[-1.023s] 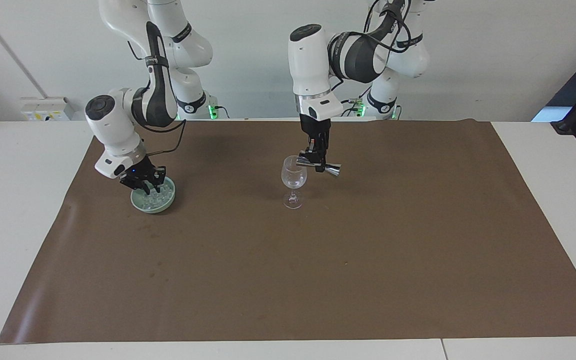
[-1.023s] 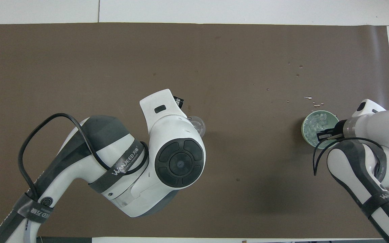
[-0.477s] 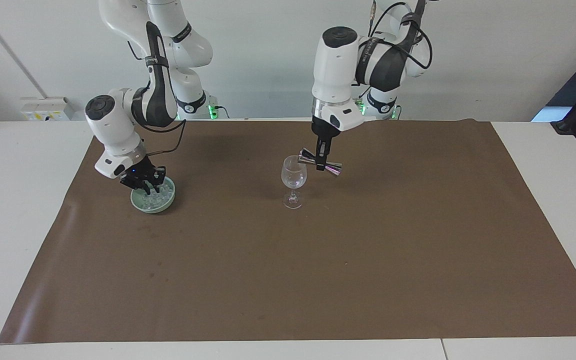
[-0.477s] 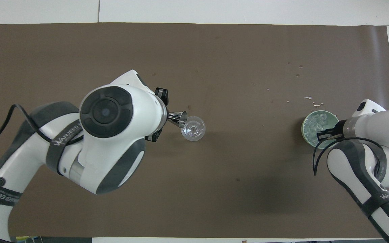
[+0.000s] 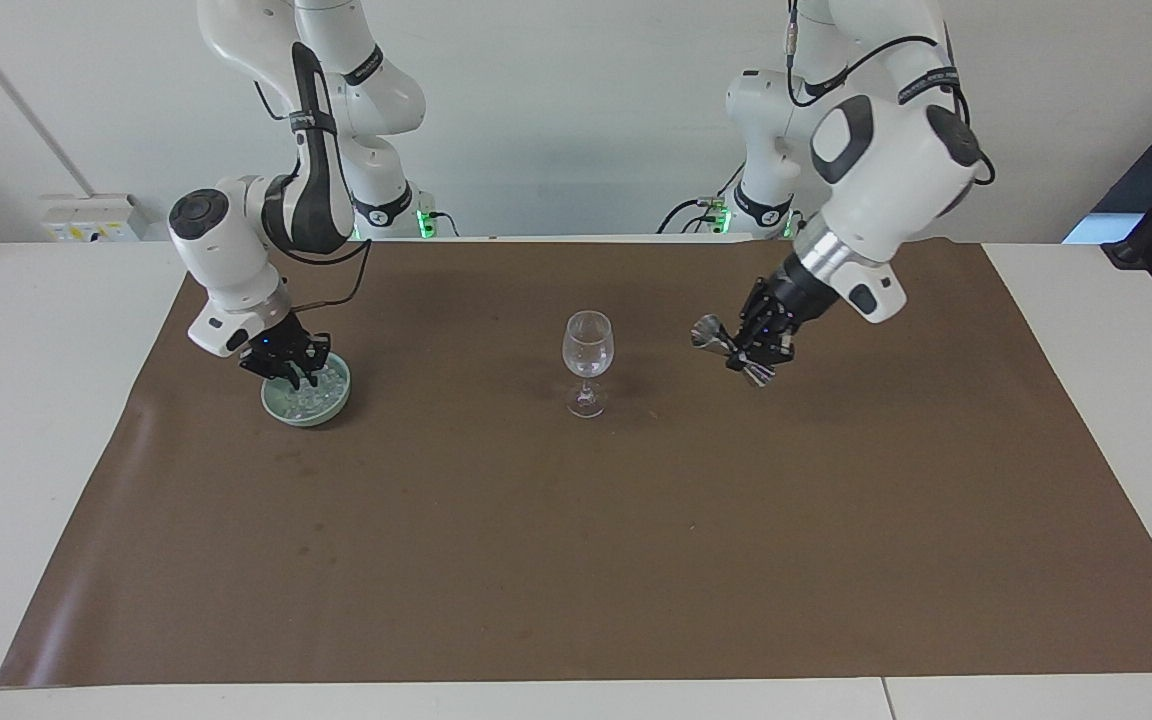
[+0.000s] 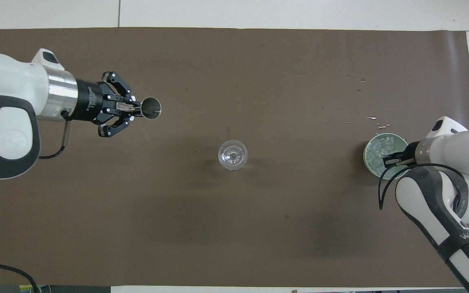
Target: Pour wine and add ice with both arms
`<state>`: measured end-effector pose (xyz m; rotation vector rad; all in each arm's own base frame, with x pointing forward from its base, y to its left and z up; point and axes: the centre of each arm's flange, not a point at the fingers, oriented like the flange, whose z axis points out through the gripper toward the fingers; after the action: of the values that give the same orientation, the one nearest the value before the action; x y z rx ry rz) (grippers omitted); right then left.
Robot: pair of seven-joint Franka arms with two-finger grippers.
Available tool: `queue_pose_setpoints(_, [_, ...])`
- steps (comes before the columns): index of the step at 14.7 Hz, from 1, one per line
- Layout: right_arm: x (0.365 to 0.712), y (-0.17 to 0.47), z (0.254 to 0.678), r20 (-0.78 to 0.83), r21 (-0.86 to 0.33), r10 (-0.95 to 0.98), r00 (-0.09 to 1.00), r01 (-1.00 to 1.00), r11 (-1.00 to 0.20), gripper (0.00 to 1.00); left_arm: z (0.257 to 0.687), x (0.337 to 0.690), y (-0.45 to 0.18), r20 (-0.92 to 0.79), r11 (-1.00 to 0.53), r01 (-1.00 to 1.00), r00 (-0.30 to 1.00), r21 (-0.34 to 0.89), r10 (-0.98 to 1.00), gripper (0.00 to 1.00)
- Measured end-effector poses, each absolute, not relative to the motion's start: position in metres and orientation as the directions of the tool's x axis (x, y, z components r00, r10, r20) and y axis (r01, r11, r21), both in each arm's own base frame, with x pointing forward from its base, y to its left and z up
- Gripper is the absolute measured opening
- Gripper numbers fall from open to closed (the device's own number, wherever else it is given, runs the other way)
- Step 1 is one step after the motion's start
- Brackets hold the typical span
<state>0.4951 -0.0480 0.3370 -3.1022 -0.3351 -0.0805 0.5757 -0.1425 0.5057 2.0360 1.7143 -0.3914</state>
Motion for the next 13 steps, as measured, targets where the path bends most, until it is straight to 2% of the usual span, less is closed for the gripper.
queue_pose_setpoints(6, [0.530, -0.018, 0.420, -0.002, -0.045, 0.247, 0.969, 0.247, -0.968, 0.22, 0.458, 0.596, 0.004, -0.705, 0.109, 0.986, 0.011, 0.124, 0.709, 0.21])
queue_pose_setpoints(10, [0.541, 0.047, 0.509, 0.000, -0.053, 0.183, 0.983, 0.183, -0.982, 0.22, 0.397, 0.610, 0.057, -0.803, 0.262, 0.963, -0.107, 0.063, 0.586, 0.21])
queue_pose_setpoints(13, [0.536, 0.112, 0.580, 0.033, -0.058, 0.137, 0.990, 0.139, -0.989, 0.22, 0.355, 0.615, 0.101, -0.857, 0.399, 0.917, -0.211, -0.007, 0.470, 0.21])
